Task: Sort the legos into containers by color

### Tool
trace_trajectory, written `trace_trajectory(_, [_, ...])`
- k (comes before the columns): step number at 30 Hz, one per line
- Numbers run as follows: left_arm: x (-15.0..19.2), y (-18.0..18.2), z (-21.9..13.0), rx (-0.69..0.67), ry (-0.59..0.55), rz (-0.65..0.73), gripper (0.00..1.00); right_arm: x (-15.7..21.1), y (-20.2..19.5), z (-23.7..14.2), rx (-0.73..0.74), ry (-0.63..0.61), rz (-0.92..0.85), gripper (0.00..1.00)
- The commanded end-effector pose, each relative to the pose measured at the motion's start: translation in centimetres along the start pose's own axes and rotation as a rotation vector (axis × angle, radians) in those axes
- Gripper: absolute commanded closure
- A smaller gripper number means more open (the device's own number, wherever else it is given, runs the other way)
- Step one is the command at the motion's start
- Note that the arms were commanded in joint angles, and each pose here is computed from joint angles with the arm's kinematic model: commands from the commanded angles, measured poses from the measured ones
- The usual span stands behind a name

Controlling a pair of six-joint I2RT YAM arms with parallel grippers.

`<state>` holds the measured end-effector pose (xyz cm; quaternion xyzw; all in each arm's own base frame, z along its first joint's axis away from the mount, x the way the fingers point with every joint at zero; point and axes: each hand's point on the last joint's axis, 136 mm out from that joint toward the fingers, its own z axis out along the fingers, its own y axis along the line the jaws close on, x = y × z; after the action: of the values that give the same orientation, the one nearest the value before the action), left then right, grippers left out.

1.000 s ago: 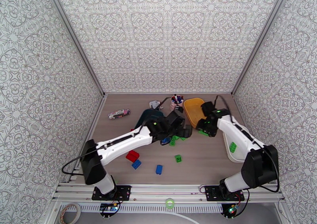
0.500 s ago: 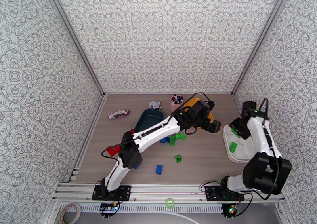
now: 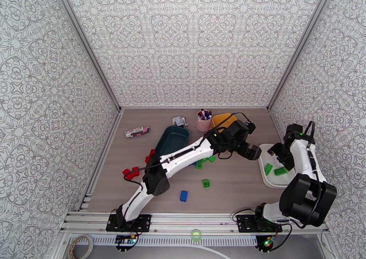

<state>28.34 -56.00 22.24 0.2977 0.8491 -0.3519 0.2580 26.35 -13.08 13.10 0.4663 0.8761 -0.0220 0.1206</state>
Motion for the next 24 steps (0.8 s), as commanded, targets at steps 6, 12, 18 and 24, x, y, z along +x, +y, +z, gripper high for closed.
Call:
trace_trajectory(6, [-0.5,6.3,-5.3,-0.211,-0.065,-0.109,0.01,1.7,4.9,-3.1,-0.196,-0.027,-0.155,0.22])
trace_trajectory(12, [1.3,11.5,-9.4,-0.36,-0.094,-0.206,0.01,6.9,10.1,-4.7,-0.302,-0.01,-0.368,0.28])
trace_trajectory(18, [3.8,15.8,-13.1,-0.45,-0.131,-0.336,0.01,12.9,14.1,-4.2,-0.367,0.079,-0.55,0.3])
trace_trajectory(24, [7.1,19.5,-16.9,-0.542,-0.161,-0.481,0.01,19.3,16.6,-4.0,-0.375,0.171,-0.743,0.3])
